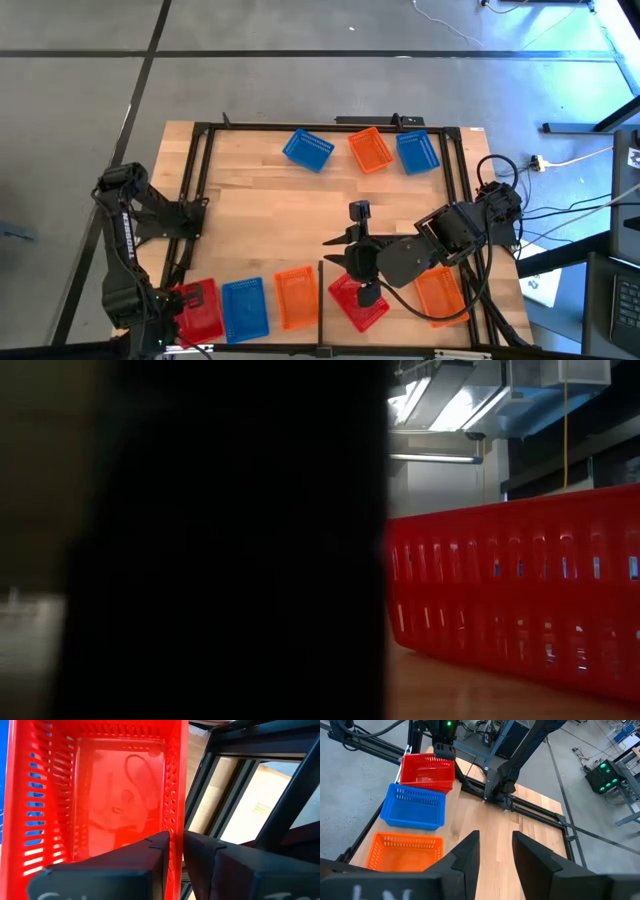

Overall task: Stack baskets on shelf by color
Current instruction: Stack the top red bin on top of the red bin on the shelf, then stack the left blue bin on top of the blue bin on the shelf

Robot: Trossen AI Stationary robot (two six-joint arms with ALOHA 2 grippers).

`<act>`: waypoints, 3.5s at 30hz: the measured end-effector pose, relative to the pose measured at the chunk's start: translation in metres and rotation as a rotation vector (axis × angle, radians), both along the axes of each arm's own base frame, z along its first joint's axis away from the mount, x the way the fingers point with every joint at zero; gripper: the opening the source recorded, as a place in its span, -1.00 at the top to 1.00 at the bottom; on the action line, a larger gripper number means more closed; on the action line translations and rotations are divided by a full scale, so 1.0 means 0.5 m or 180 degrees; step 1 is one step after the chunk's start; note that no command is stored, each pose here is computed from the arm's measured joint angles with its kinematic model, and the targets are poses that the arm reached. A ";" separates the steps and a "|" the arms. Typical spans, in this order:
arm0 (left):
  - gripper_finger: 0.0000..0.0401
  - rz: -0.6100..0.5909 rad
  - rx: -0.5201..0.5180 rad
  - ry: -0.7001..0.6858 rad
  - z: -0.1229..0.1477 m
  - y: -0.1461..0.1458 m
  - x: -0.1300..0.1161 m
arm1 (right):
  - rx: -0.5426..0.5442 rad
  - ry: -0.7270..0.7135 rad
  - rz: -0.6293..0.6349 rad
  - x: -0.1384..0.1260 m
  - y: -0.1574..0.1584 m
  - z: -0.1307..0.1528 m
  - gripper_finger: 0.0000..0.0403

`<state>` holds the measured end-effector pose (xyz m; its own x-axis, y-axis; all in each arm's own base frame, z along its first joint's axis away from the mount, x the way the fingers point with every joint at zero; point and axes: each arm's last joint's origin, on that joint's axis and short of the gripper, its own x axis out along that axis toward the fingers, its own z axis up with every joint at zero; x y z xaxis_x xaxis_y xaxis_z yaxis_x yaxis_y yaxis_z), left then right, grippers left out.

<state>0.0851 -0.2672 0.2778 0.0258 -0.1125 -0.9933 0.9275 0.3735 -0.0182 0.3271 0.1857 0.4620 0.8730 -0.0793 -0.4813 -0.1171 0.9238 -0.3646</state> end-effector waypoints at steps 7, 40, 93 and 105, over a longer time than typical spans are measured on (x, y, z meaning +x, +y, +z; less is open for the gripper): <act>0.78 0.0079 -0.0046 0.0063 0.008 0.003 -0.002 | 0.0002 -0.0002 -0.0001 0.000 0.000 0.000 0.42; 0.78 0.0983 0.0602 -0.0609 0.024 0.078 0.025 | 0.0000 0.0002 0.0000 0.000 0.000 0.000 0.42; 0.78 0.6849 -0.0790 -0.2873 0.259 0.523 0.167 | 0.1258 0.1391 -0.0362 0.003 -0.772 -0.171 0.42; 0.78 0.7094 -0.0825 -0.2648 0.255 0.549 0.172 | 0.0040 0.1470 0.0616 0.051 -0.796 -0.372 0.42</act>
